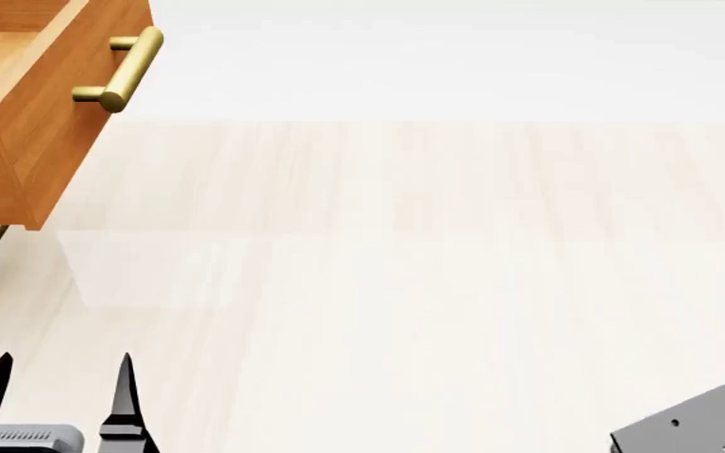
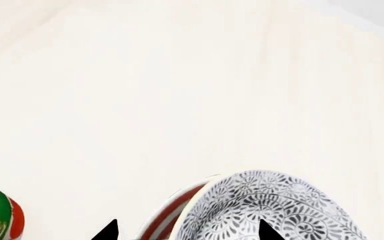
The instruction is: Put the bowl on the plate.
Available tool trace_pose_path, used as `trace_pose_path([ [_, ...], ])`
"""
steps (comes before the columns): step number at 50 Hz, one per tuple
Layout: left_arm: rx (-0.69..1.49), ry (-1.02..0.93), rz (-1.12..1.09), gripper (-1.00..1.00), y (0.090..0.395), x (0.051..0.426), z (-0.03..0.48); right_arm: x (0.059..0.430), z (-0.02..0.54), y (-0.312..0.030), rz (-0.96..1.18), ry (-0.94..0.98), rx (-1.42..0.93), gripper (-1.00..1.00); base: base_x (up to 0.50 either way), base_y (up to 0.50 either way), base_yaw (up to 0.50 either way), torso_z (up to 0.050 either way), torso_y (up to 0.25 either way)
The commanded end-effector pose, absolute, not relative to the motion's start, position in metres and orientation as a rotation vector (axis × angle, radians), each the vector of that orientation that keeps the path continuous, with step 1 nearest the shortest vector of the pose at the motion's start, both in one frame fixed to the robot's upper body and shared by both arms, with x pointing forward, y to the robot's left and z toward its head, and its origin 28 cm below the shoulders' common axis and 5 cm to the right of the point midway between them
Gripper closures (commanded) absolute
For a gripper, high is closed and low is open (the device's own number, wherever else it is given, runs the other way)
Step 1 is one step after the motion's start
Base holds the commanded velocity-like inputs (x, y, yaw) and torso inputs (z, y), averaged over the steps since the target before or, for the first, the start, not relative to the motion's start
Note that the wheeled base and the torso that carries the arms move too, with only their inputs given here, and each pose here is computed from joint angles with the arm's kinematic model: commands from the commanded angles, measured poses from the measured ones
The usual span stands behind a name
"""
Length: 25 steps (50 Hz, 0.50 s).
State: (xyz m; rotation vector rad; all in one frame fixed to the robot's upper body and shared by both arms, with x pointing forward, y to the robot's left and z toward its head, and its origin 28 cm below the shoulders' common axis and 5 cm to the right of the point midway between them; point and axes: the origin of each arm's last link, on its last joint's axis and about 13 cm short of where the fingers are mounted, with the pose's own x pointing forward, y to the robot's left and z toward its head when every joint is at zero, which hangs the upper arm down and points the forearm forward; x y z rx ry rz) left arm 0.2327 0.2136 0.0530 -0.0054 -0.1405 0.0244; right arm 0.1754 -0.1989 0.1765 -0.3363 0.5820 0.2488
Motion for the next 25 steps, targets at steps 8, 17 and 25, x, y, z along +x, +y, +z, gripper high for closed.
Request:
trace_pose_path([
  [8,-0.004,-0.144,0.026,-1.00,0.214,0.232,0.054,0.183,0.191,-0.190,0.280,0.435,-0.346,-1.00,0.00,0.00,0.00,0.000,0.000],
  [17,-0.004,-0.142,0.025,-1.00,0.214,0.232,0.055,0.184,0.194,-0.187,0.284,0.390,-0.355,-1.00,0.00,0.00,0.00,0.000,0.000],
  [25,-0.004,-0.144,0.023,-1.00,0.214,0.232,0.055,0.185,0.200,-0.185,0.276,0.338,-0.361,-1.00,0.00,0.00,0.00,0.000,0.000],
])
